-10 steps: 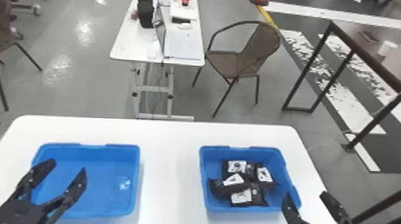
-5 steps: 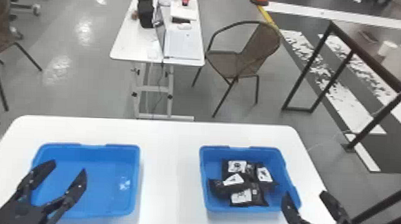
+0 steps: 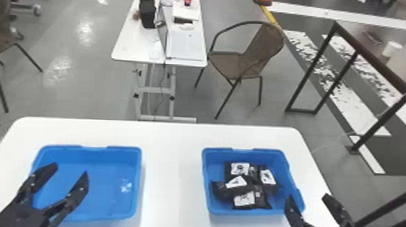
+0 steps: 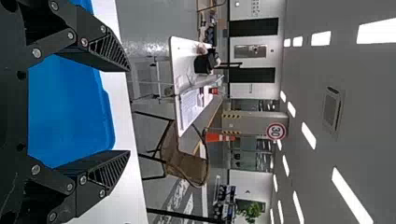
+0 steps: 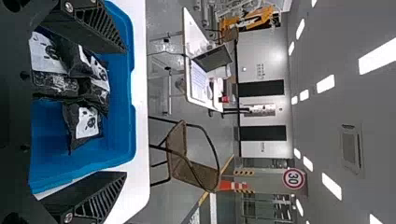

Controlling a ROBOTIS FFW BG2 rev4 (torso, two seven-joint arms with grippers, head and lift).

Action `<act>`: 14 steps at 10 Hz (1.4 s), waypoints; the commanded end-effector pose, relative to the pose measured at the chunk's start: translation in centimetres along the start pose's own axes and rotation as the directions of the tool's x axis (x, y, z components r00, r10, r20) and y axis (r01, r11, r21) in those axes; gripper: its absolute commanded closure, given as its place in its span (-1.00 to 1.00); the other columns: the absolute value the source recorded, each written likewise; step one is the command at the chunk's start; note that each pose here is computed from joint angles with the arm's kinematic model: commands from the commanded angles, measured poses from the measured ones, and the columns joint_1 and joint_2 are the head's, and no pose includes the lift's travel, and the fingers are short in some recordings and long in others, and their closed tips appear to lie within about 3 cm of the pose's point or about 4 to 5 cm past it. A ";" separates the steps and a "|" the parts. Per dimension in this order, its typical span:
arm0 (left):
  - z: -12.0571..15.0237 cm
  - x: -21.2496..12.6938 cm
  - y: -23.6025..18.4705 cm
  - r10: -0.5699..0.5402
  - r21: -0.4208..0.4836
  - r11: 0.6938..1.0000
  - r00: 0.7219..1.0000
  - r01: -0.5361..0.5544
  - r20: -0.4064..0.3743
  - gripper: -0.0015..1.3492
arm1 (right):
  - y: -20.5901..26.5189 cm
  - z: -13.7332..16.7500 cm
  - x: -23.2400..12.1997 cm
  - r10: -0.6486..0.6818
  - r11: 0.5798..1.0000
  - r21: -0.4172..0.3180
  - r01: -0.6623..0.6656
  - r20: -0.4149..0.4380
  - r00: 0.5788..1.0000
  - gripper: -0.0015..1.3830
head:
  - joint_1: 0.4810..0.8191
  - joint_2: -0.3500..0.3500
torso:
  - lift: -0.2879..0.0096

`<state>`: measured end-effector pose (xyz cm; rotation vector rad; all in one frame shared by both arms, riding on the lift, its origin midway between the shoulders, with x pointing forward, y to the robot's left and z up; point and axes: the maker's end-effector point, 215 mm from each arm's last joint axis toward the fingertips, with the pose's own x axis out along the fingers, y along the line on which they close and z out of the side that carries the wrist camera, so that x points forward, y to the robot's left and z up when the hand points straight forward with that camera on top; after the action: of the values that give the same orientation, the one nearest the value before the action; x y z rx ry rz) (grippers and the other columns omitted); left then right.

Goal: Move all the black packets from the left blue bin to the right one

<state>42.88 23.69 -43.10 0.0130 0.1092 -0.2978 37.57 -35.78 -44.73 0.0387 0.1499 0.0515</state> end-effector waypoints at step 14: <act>-0.3 0.5 -0.4 -0.008 -0.019 1.000 1.000 0.007 -0.012 -0.34 | 0.3 -0.4 0.2 0.010 1.000 0.025 -0.010 -0.003 1.000 -0.86 | 0.27 -0.49 | 0.94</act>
<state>43.24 23.23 -43.37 -0.0015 0.1227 -0.3052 37.72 -35.47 -45.12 0.0628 0.1538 0.0606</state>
